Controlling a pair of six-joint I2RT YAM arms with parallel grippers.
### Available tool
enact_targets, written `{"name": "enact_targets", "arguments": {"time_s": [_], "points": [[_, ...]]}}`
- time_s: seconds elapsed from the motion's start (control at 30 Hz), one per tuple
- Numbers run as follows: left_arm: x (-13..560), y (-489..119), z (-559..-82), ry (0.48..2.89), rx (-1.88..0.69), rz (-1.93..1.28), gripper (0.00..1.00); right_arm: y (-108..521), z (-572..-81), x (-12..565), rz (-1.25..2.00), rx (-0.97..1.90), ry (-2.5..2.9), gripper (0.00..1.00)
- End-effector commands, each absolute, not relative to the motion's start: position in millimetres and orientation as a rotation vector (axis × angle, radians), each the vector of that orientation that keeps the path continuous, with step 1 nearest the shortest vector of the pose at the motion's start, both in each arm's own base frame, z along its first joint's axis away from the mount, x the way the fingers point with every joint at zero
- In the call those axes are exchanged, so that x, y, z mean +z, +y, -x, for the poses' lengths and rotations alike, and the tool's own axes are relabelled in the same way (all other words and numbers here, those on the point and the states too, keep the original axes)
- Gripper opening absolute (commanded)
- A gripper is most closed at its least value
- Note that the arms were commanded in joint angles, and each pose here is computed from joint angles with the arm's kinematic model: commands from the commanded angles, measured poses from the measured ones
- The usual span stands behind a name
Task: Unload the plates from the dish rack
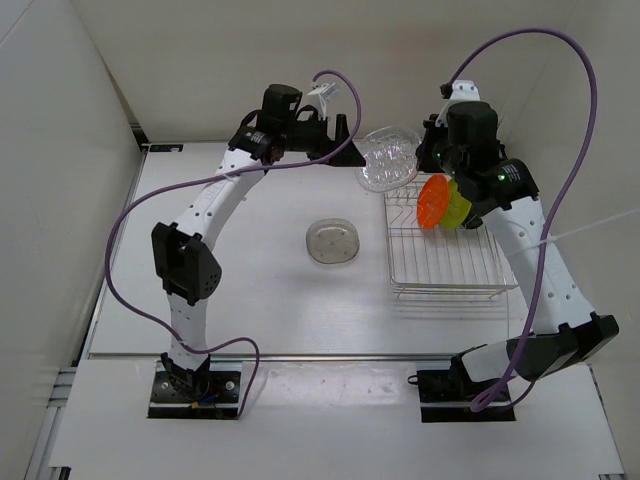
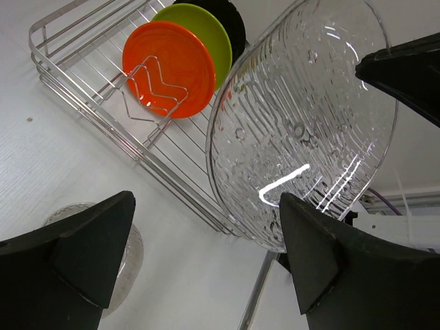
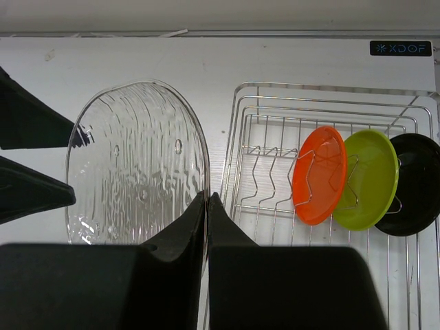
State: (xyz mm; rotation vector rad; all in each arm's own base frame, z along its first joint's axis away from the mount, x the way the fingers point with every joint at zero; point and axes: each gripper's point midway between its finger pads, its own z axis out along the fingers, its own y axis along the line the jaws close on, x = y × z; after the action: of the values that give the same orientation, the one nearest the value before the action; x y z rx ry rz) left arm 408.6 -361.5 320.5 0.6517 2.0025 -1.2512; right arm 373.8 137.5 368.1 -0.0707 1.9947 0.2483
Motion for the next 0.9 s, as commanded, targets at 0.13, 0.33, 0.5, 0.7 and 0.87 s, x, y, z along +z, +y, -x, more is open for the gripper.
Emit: {"name": "enact_targets", "arguments": {"time_s": [0.13,0.33,0.5,0.7,0.87], "points": [[354.5,-368.6,-395.3,1.914,-1.335,-0.716,0.96,151.5,-375.5,392.1,0.081,0.321,1.917,0.0],[355.2,-370.7,-388.5,1.917,-1.389,-0.726,0.86,157.8,-375.7,388.5,0.108,0.328,1.926,0.0],[351.7,-370.7,-388.5,1.927,-1.39,-0.724,0.6,159.3,-376.1,390.5,0.116,0.319,1.915,0.0],[353.6,-371.4,-387.8,1.915,-1.397,-0.733,0.55,165.7,-373.6,382.4,0.16,0.326,1.932,0.0],[355.8,-369.4,-387.7,1.912,-1.378,-0.732,0.47,167.9,-373.9,380.4,0.161,0.322,1.931,0.0]]}}
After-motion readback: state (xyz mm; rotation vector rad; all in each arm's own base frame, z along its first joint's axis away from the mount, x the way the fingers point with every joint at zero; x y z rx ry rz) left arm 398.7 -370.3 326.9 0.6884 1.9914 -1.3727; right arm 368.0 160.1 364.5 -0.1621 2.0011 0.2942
